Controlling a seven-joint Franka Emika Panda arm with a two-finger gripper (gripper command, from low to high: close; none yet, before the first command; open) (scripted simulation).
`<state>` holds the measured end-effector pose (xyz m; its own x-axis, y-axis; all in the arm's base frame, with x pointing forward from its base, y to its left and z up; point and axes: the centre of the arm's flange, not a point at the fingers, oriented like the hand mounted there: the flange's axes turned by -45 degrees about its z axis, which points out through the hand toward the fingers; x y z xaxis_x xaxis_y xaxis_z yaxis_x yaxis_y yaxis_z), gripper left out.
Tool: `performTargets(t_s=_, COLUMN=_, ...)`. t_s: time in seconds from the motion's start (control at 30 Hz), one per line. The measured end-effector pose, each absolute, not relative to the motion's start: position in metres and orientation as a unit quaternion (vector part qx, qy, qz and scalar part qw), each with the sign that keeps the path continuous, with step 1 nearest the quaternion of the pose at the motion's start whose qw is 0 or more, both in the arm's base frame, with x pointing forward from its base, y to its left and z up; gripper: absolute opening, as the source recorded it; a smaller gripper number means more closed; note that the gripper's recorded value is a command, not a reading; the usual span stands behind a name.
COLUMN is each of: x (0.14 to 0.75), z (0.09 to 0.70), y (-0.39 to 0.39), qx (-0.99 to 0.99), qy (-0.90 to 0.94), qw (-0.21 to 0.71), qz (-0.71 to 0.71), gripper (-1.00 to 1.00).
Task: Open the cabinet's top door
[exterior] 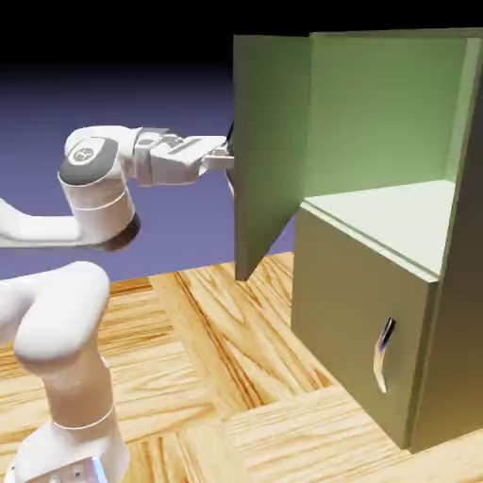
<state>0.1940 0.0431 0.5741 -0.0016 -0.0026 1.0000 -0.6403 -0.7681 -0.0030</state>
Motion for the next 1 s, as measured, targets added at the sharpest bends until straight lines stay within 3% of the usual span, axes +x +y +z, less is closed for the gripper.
performTargets(t_s=0.6, x=0.142, z=0.574, y=0.189, qx=0.61, qy=-0.358, qw=0.358, qz=0.61, gripper=-1.0)
performTargets(t_s=1.0, x=0.14, z=0.574, y=0.305, qx=0.556, qy=-0.438, qw=0.437, qz=0.554, gripper=-1.0)
